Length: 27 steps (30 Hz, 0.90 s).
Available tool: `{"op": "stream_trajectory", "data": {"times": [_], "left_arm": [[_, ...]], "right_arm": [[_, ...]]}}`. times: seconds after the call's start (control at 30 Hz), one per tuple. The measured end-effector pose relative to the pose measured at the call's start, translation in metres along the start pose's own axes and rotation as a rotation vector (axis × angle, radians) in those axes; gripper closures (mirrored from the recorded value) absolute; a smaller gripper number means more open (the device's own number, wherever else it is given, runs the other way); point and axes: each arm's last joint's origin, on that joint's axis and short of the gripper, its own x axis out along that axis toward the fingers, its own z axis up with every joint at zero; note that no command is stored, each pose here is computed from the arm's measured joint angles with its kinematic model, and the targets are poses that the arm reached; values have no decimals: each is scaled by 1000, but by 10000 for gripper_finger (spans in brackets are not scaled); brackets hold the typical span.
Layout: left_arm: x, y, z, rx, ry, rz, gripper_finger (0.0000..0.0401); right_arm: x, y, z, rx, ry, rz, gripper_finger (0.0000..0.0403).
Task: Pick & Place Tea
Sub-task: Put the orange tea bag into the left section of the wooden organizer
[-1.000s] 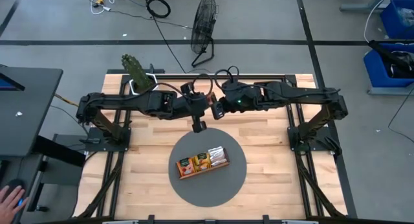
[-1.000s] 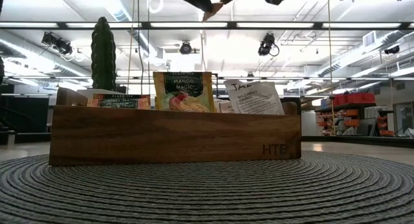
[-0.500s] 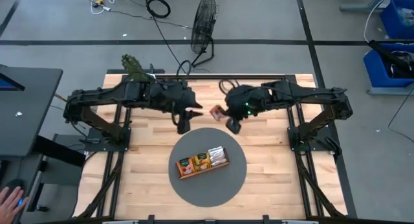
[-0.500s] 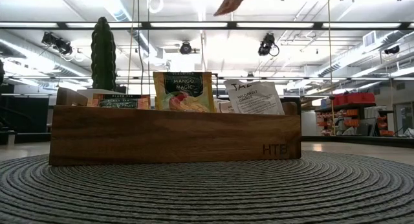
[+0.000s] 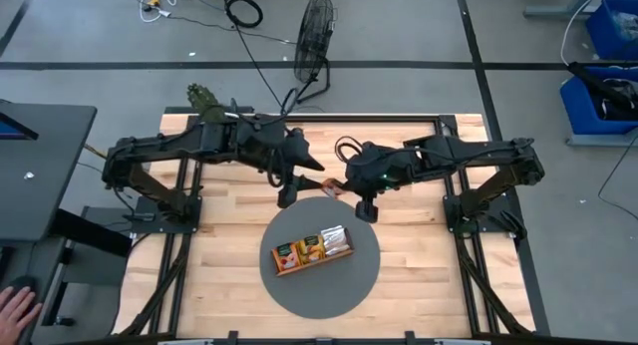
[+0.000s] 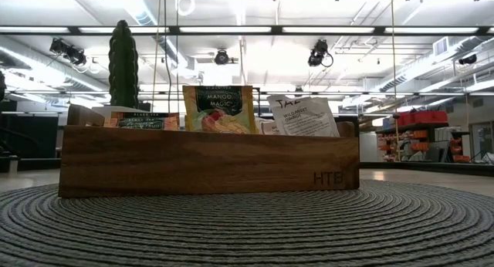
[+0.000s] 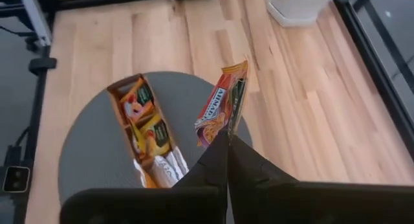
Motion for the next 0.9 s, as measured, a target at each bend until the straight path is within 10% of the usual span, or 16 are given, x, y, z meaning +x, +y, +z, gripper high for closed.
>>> {"op": "stream_trajectory", "data": {"times": [0.43,0.9], "left_arm": [[29,1,-3,-35,19,-52,177],[36,1,-7,-39,45,-94,386]], "right_arm": [[-2,13,1,-74,-38,37,403],[-2,13,0,-88,-33,35,403]]}}
